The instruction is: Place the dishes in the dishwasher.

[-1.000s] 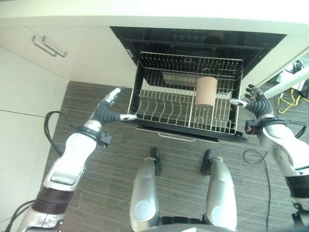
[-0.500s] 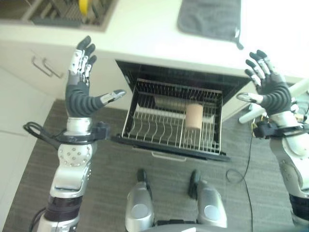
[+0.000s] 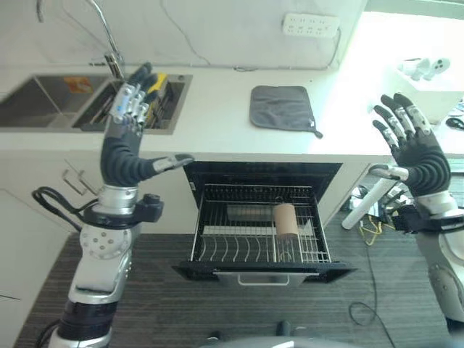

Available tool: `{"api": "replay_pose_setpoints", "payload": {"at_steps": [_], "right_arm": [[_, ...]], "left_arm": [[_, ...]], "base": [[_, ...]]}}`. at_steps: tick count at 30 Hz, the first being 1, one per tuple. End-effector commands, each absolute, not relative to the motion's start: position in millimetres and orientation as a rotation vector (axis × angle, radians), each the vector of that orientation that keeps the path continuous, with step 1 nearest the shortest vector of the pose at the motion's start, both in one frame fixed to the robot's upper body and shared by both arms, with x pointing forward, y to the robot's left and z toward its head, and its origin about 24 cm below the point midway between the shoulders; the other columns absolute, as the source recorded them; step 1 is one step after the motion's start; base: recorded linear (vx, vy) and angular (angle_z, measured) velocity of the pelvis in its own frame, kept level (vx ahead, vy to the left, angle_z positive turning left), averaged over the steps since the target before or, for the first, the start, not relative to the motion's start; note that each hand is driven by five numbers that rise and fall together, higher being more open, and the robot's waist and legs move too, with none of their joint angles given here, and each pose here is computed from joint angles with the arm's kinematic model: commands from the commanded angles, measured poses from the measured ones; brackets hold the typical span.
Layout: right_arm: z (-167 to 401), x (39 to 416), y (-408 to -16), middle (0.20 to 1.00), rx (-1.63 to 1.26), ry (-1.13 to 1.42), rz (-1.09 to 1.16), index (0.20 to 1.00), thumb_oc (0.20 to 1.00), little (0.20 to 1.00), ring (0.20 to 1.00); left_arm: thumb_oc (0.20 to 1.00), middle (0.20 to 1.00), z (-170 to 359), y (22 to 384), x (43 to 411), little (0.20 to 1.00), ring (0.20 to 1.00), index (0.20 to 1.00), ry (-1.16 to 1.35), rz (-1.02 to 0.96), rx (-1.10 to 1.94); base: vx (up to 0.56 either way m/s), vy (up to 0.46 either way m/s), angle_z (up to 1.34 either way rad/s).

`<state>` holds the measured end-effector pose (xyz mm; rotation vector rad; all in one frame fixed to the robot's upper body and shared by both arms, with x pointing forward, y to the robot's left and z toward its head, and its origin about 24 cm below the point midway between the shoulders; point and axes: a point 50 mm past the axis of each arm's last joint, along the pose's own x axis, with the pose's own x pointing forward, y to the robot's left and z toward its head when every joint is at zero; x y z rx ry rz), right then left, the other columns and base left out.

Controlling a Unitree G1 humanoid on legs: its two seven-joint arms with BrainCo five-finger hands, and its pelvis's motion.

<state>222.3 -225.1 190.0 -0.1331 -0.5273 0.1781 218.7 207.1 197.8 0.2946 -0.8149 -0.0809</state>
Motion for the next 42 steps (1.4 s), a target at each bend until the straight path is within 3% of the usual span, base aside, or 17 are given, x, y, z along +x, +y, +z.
{"api": "replay_pose_setpoints", "payload": {"at_steps": [1, 12, 28, 42], "right_arm": [[221.8, 212.2, -228.1, 1.0, -0.139, -0.722, 0.147, 1.0, 1.0, 1.0, 1.0], [240.0, 215.5, -225.8, 1.0, -0.203, -0.728, 0.247, 1.0, 1.0, 1.0, 1.0], [239.6, 209.8, -221.1, 1.0, -0.181, -0.81, 0.138, 1.0, 1.0, 1.0, 1.0], [240.3, 213.3, -221.3, 1.0, -0.164, -0.82, 0.167, 1.0, 1.0, 1.0, 1.0]], "left_arm": [[1.0, 1.0, 214.8, 209.9, 215.6, 1.0, 1.0, 1.0, -0.902, -0.104, 0.29], [1.0, 1.0, 210.3, 208.5, 207.8, 1.0, 1.0, 1.0, -0.892, -0.081, 0.206], [1.0, 1.0, 228.7, 203.4, 214.4, 1.0, 1.0, 1.0, -0.895, -0.249, 0.236], [1.0, 1.0, 220.9, 193.9, 222.3, 1.0, 1.0, 1.0, -0.885, -0.215, 0.21]], "base": [[-0.07, -0.107, 0.28], [0.01, 0.254, -0.06], [0.08, 0.603, 0.01], [-0.04, -0.011, 0.01]]}}
